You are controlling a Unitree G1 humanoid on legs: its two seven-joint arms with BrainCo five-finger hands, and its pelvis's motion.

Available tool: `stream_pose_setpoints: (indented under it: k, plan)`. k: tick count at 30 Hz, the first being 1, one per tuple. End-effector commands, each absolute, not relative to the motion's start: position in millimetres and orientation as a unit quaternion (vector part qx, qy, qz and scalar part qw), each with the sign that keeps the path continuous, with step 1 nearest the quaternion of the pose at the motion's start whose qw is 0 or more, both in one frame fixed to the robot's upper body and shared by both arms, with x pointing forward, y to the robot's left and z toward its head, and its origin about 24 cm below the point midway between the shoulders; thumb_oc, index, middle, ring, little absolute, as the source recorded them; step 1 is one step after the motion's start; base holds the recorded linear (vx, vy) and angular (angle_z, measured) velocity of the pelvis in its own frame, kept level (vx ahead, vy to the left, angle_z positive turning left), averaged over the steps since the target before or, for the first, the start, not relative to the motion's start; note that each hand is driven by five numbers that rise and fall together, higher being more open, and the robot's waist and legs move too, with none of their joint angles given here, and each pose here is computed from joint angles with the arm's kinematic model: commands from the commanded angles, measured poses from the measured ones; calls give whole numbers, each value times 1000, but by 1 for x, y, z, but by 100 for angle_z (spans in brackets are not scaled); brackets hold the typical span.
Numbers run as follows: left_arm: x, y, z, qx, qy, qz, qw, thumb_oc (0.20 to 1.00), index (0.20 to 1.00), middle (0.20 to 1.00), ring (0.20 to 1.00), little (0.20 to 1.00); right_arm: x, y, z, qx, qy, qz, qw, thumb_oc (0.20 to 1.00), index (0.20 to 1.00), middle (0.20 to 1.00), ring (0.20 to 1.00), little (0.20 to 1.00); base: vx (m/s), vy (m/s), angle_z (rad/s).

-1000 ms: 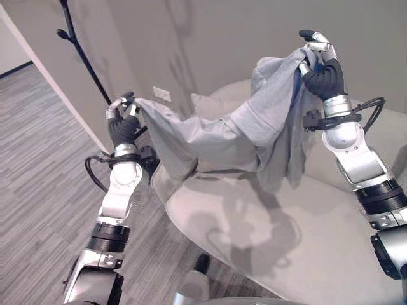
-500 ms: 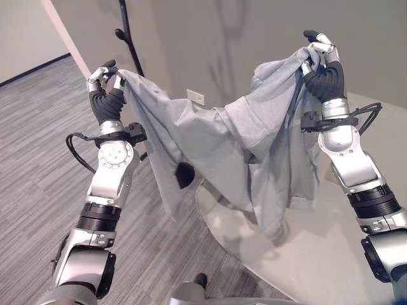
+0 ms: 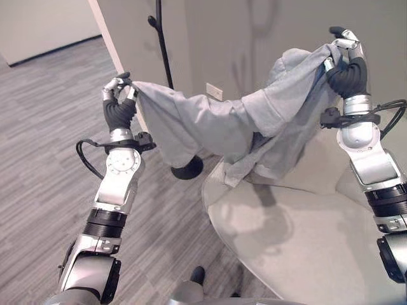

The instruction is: Hang the clothes on the sofa on the clothes rack.

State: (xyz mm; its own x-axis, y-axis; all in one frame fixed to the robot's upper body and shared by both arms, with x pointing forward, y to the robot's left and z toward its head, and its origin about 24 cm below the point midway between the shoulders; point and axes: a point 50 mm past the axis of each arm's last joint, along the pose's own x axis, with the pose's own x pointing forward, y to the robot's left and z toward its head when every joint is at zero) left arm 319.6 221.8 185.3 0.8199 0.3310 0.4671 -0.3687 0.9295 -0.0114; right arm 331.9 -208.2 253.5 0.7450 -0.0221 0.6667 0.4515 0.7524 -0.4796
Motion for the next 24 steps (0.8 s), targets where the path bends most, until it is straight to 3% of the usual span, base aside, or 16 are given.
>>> stream_pose_setpoints:
  k: [1, 12, 24]
  plan:
    - [321, 213, 212, 46, -302, 164, 938, 200, 200, 200, 200, 200, 320, -212, 282, -299, -396, -150, 855, 200, 200, 200, 200, 200, -19, 267, 64]
    - [332, 196, 218, 33, -300, 141, 943, 200, 200, 200, 200, 200, 312, -233, 268, -303, -371, -187, 858, 200, 200, 200, 200, 200, 107, 311, 14]
    - [333, 191, 236, 81, -327, 121, 934, 200, 200, 200, 200, 200, 315, -226, 257, -280, -362, -199, 867, 200, 200, 200, 200, 200, 102, 348, 5]
